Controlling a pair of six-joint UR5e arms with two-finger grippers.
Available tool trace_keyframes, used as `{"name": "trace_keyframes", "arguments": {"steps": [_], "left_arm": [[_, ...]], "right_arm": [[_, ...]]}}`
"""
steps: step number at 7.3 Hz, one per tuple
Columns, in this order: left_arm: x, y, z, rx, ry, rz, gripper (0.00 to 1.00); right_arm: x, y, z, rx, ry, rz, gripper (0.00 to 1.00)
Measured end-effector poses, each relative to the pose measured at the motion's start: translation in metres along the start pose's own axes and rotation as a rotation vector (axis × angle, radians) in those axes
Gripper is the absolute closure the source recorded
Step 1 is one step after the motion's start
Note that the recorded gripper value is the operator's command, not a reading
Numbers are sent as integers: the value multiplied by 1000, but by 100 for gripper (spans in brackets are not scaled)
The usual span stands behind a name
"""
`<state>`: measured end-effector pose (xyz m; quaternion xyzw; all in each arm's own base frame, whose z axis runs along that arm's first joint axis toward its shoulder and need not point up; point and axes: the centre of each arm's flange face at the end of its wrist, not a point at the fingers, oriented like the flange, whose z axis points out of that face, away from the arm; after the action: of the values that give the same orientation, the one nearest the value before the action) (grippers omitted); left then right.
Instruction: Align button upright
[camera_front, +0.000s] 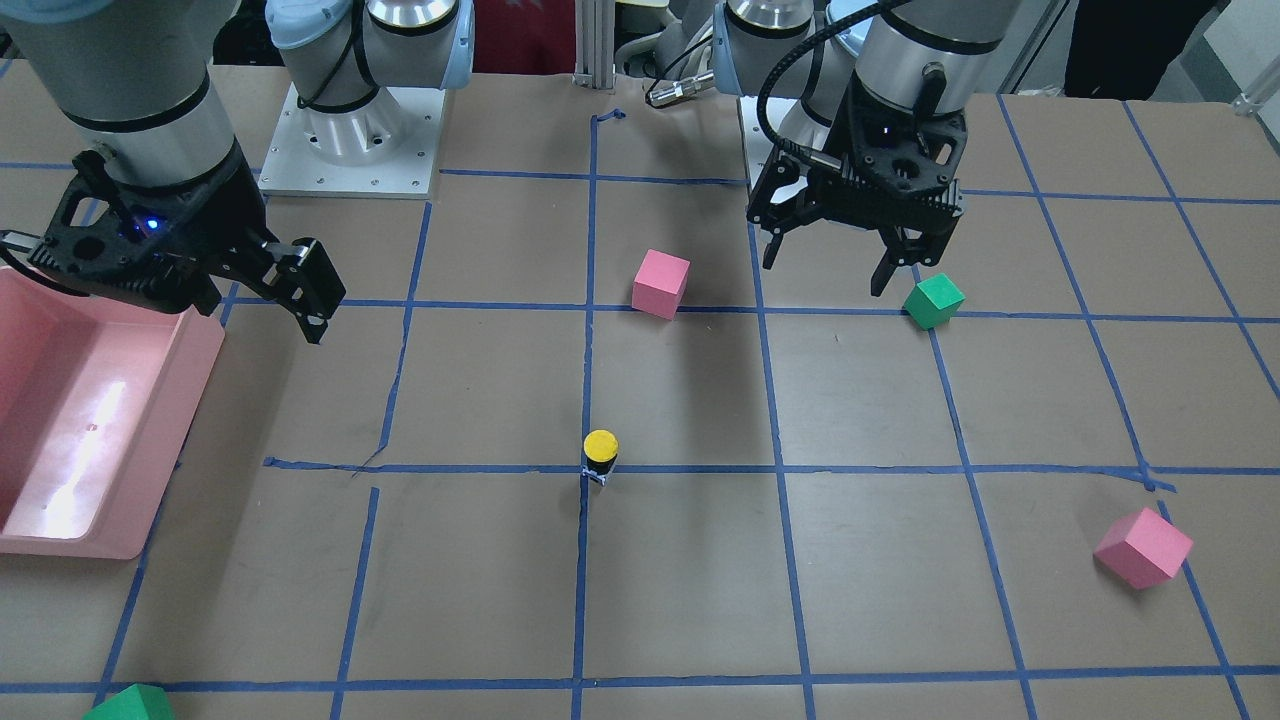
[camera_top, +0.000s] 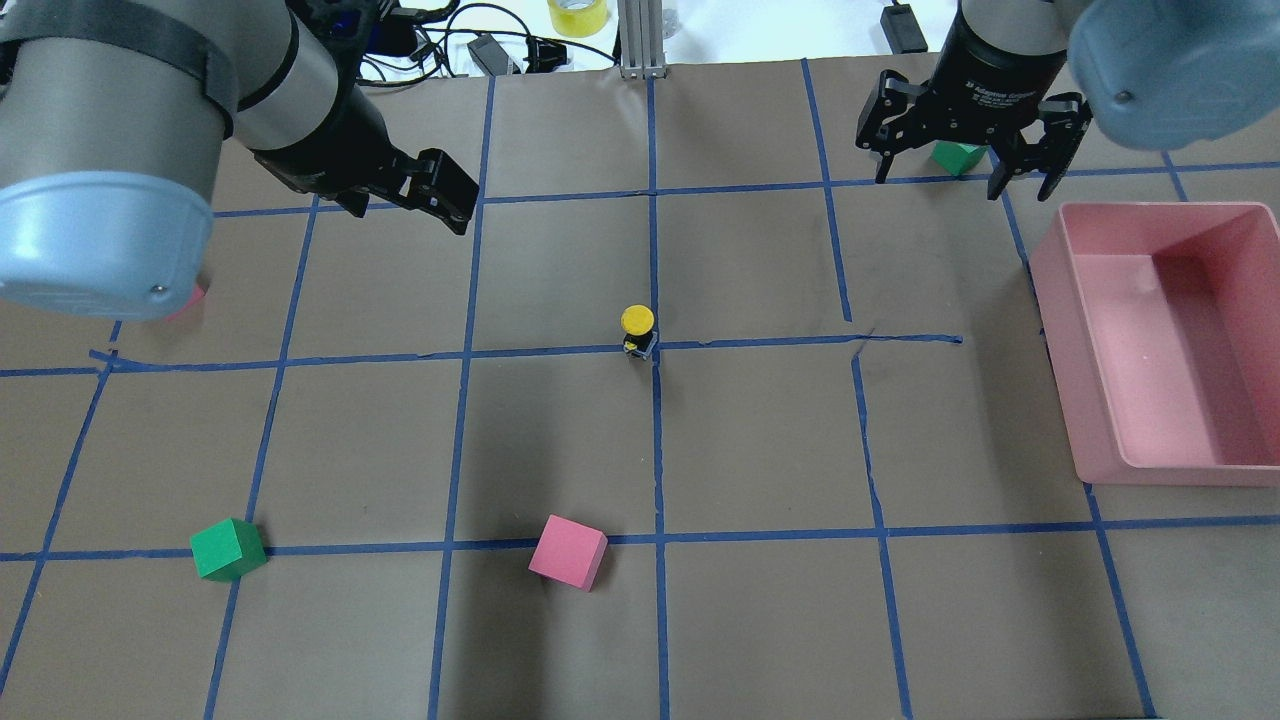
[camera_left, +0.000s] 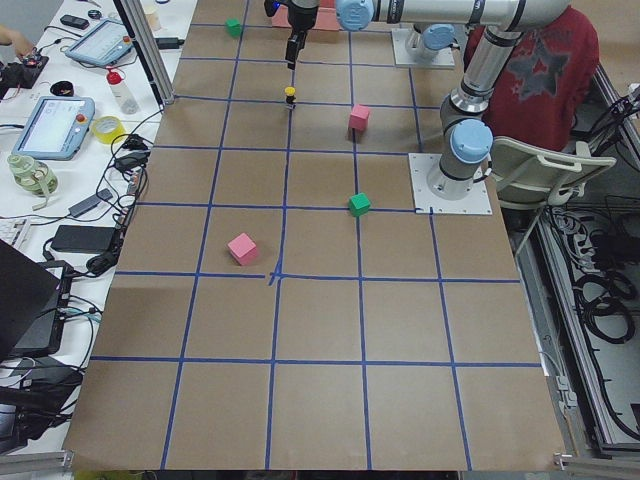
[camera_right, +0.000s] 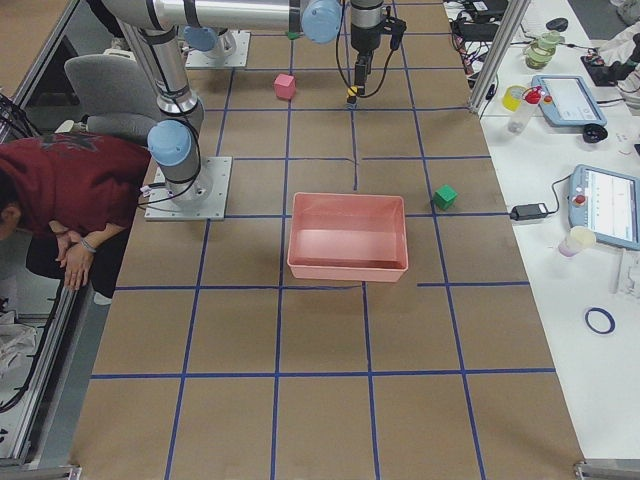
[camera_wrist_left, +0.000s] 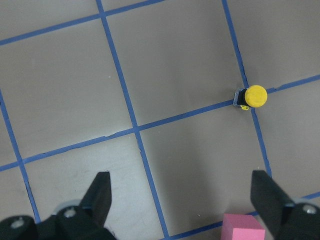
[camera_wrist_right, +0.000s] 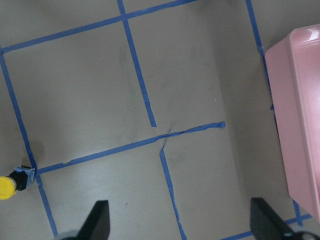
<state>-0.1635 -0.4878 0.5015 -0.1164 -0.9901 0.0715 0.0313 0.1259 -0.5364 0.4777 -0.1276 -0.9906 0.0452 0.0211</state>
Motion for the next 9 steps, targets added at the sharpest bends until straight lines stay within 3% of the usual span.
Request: {"name": "trace_keyframes", "arguments": {"steps": [2, 4, 9], "left_arm": [[-1, 0, -6, -17, -1, -26, 0], [-4, 3, -9, -28, -43, -82, 0], [-6, 10, -14, -36, -77, -221, 0]], "right_arm": [[-1, 0, 0, 1, -3, 4, 0], [-6, 7, -8, 11, -11, -9, 0], [-51, 56, -9, -103, 19, -211, 0]]}}
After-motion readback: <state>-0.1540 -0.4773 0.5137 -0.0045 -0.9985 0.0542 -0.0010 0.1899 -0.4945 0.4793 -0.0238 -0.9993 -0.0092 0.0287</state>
